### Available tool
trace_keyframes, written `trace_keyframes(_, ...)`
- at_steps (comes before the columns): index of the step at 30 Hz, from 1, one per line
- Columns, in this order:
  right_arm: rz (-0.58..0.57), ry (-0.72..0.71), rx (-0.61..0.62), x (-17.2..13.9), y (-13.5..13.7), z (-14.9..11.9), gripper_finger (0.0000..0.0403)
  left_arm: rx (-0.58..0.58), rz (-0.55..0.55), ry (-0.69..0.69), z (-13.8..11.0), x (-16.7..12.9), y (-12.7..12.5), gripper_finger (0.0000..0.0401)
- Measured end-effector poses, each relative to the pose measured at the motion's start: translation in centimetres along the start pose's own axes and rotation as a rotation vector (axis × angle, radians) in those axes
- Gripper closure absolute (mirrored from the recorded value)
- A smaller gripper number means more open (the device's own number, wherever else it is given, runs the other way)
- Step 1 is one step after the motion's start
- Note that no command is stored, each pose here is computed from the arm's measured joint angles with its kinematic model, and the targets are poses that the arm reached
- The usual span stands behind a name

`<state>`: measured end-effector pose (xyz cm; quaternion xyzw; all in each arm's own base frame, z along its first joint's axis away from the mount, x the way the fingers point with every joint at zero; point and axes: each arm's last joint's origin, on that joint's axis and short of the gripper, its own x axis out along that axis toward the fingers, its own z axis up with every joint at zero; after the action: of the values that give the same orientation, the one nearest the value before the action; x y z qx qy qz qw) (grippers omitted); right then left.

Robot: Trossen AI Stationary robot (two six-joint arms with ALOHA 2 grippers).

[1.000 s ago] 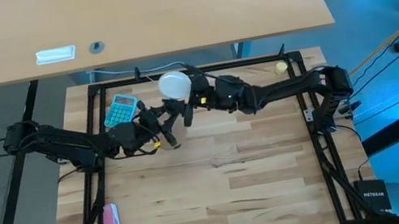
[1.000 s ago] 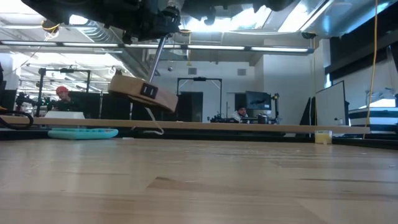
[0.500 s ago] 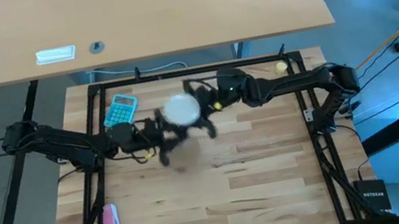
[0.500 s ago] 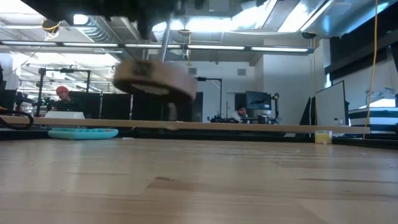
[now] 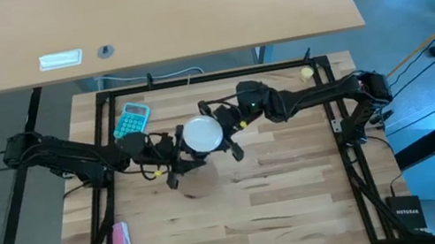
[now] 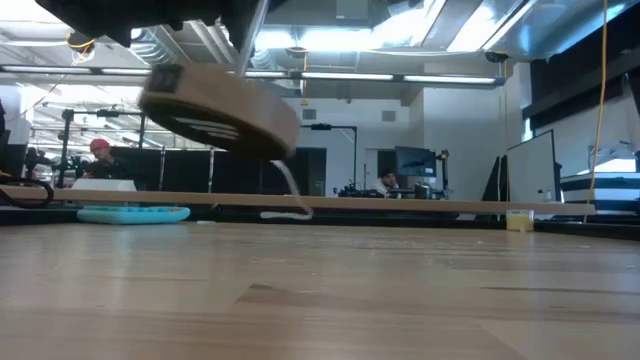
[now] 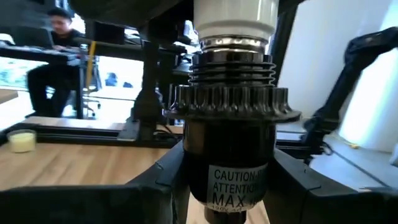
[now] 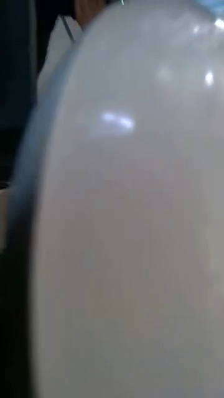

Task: Screw lightbulb
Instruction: Remove the light bulb from the lamp

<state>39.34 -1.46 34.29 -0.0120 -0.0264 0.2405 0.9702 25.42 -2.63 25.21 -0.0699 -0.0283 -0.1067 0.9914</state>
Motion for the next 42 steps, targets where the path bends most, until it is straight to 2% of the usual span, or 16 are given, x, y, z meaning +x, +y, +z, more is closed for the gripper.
trace_keyframes(3, -0.055, 0.037, 0.031, 0.0, -0.2, 0.0, 0.0238, 0.021, 0.055, 0.002, -0.1, 0.0, 0.1, 0.0267)
trace_keyframes(6, -0.123, 0.186, 0.128, -1.0, -0.7, 0.5, 0.0145, 0.051, 0.131, 0.001, -0.1, 0.0, 0.4, 0.0267)
trace_keyframes(8, -0.22, 0.274, 0.167, -2.2, -1.0, 1.6, 0.0079, 0.073, 0.192, -0.011, 0.0, -0.1, 0.7, 0.0267)
trace_keyframes(10, -0.317, 0.35, 0.181, -3.2, -0.8, 2.4, 0.0031, 0.082, 0.239, -0.019, 0.1, -0.1, 0.8, 0.0267)
trace_keyframes(11, -0.365, 0.373, 0.171, -3.7, -0.6, 2.8, 0.002, 0.086, 0.26, -0.022, 0.1, -0.2, 0.9, 0.0267)
trace_keyframes(13, -0.444, 0.424, 0.144, -4.6, -0.1, 3.3, 0.0021, 0.113, 0.294, -0.023, 0.1, -0.2, 1.0, 0.0267)
trace_keyframes(17, -0.538, 0.456, 0.126, -5.5, 0.1, 3.8, 0.0057, 0.138, 0.362, -0.025, 0.2, -0.2, 1.2, 0.0267)
trace_keyframes(21, -0.567, 0.408, 0.136, -5.3, -0.2, 3.0, 0.0084, 0.171, 0.467, -0.023, 0.2, -0.4, 1.5, 0.0267)
trace_keyframes(26, -0.576, 0.365, 0.175, -5.0, -0.3, 1.4, 0.01, 0.195, 0.621, -0.022, 0.3, -0.6, 1.9, 0.0267)
trace_keyframes(35, -0.595, 0.06, 0.291, -3.4, -1.4, -0.3, 0.0103, 0.217, 0.719, -0.019, 0.4, -0.8, 2.1, 0.0267)
trace_keyframes(42, -0.58, -0.105, 0.246, -1.5, -2.8, -1.5, 0.0103, 0.211, 0.726, -0.019, 0.3, -0.8, 2.2, 0.0267)
